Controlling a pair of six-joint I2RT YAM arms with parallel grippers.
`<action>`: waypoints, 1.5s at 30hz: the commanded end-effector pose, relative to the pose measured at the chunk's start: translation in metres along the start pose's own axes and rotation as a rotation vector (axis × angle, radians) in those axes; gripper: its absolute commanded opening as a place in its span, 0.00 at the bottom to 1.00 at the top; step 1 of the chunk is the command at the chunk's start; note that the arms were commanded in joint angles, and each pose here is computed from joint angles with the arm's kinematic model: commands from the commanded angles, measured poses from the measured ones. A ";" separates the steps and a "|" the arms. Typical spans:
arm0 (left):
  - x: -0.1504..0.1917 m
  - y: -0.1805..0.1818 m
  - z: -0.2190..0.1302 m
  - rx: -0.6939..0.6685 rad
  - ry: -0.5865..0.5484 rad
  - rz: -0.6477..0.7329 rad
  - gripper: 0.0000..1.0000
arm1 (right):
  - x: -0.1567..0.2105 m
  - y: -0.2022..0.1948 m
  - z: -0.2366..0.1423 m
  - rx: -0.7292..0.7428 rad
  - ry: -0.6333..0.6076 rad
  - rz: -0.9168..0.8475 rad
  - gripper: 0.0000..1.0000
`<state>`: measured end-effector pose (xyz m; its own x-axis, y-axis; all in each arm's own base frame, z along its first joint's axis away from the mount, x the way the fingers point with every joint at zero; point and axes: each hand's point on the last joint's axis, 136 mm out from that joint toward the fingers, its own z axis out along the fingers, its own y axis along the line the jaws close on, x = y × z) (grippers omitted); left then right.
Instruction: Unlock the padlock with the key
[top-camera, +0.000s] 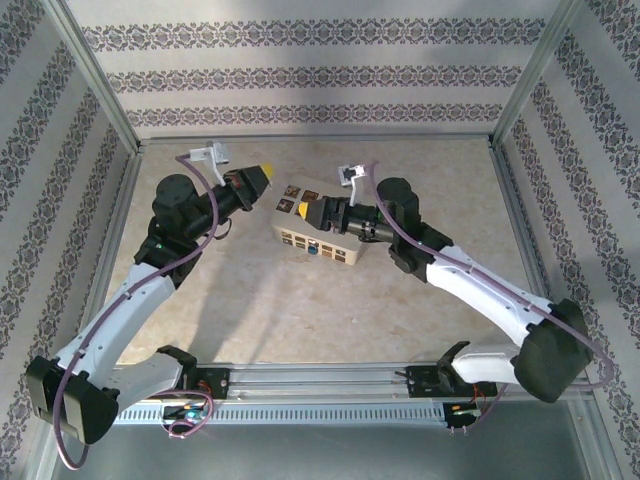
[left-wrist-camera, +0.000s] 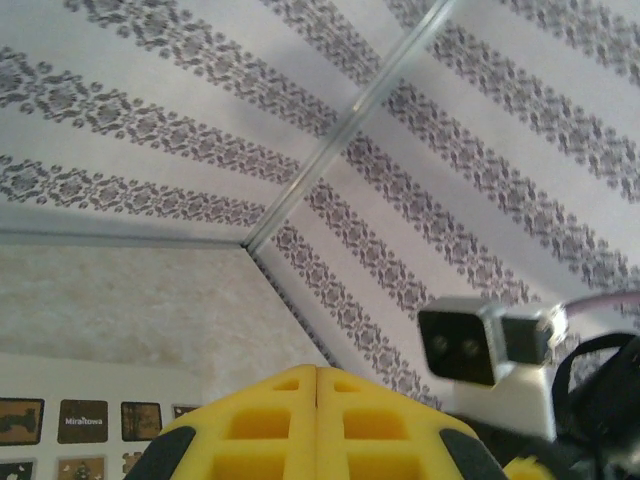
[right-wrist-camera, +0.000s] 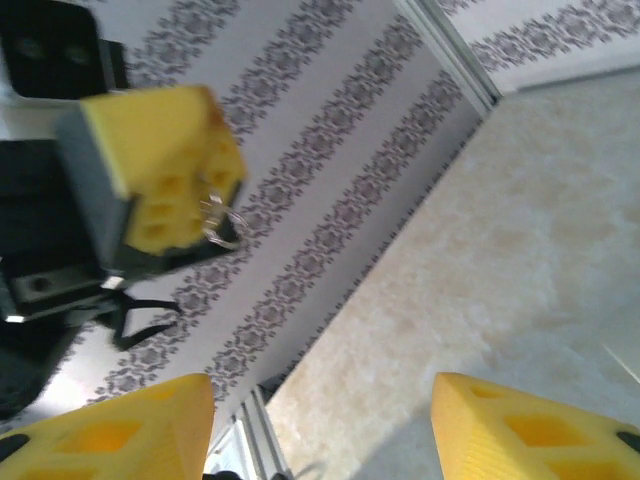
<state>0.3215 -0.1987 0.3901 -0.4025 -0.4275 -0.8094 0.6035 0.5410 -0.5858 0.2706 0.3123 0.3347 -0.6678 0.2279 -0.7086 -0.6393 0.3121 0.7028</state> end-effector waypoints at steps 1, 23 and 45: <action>-0.004 -0.026 -0.002 0.132 0.011 0.129 0.00 | -0.013 0.031 -0.010 -0.126 -0.054 -0.081 0.62; 0.001 -0.046 0.000 0.260 0.002 0.101 0.00 | -0.021 0.071 0.023 -0.317 -0.012 -0.066 0.59; 0.000 -0.048 0.000 0.269 -0.003 0.103 0.00 | -0.023 0.068 0.040 -0.323 -0.004 -0.030 0.37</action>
<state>0.3000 -0.2200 0.4087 -0.3565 -0.3769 -0.8549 0.7658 0.4062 -0.4985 0.2629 0.3616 0.3735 -0.6777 0.2075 -0.7054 -0.7112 0.0586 0.7005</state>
